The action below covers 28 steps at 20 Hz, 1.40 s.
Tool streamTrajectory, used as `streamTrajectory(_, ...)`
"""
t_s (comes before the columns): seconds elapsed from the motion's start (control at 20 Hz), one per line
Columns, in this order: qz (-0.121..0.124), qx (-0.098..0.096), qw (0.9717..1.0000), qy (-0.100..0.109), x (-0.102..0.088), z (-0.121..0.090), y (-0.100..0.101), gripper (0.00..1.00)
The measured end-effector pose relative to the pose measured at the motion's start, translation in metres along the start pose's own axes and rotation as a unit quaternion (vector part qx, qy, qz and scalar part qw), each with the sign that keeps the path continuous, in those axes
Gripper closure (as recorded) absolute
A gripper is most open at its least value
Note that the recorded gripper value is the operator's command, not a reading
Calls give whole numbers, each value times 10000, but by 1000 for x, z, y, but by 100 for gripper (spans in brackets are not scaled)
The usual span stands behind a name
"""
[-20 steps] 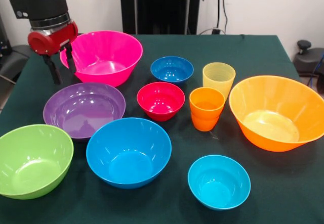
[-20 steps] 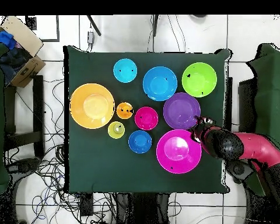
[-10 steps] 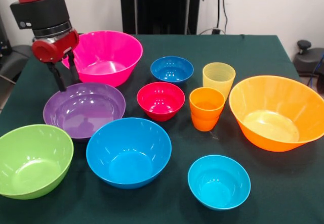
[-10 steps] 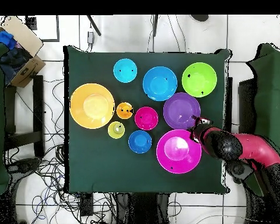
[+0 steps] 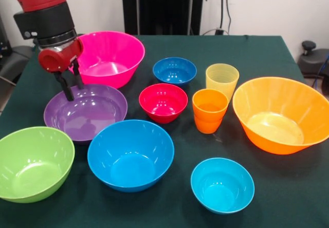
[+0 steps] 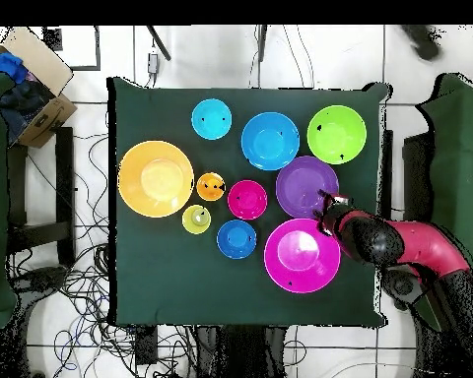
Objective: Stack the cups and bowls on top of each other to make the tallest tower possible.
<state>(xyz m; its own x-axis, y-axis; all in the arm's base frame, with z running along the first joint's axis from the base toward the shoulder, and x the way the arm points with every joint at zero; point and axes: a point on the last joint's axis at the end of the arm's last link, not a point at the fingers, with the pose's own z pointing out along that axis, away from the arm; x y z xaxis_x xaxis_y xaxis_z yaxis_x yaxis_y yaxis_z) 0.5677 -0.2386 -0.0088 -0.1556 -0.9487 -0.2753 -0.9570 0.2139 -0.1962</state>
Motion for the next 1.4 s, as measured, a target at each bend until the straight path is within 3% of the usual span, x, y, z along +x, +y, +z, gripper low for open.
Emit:
streamTrajectory(0.3,-216,81,9997,-77,-4,15,-14,0)
streamTrajectory(0.45,-449,6,9990,-24,-8,22,-23,0)
streamTrajectory(0.6,-812,-175,9965,78,-11,27,-33,0)
streamTrajectory(0.65,-963,-235,9950,122,-11,28,-36,0)
streamTrajectory(0.75,-1401,-385,9891,247,-10,30,-42,0)
streamTrajectory(0.9,-1756,-462,9828,335,-8,30,-47,0)
streamTrajectory(0.95,-2003,-483,9778,383,-6,28,-52,0)
streamTrajectory(1.0,-2146,-492,9746,409,-4,27,-54,0)
streamTrajectory(1.15,-2334,-499,9701,448,-1,24,-58,0)
streamTrajectory(1.3,-2618,-497,9623,535,3,16,-64,0)
streamTrajectory(1.4,-2707,-487,9596,594,5,11,-67,0)
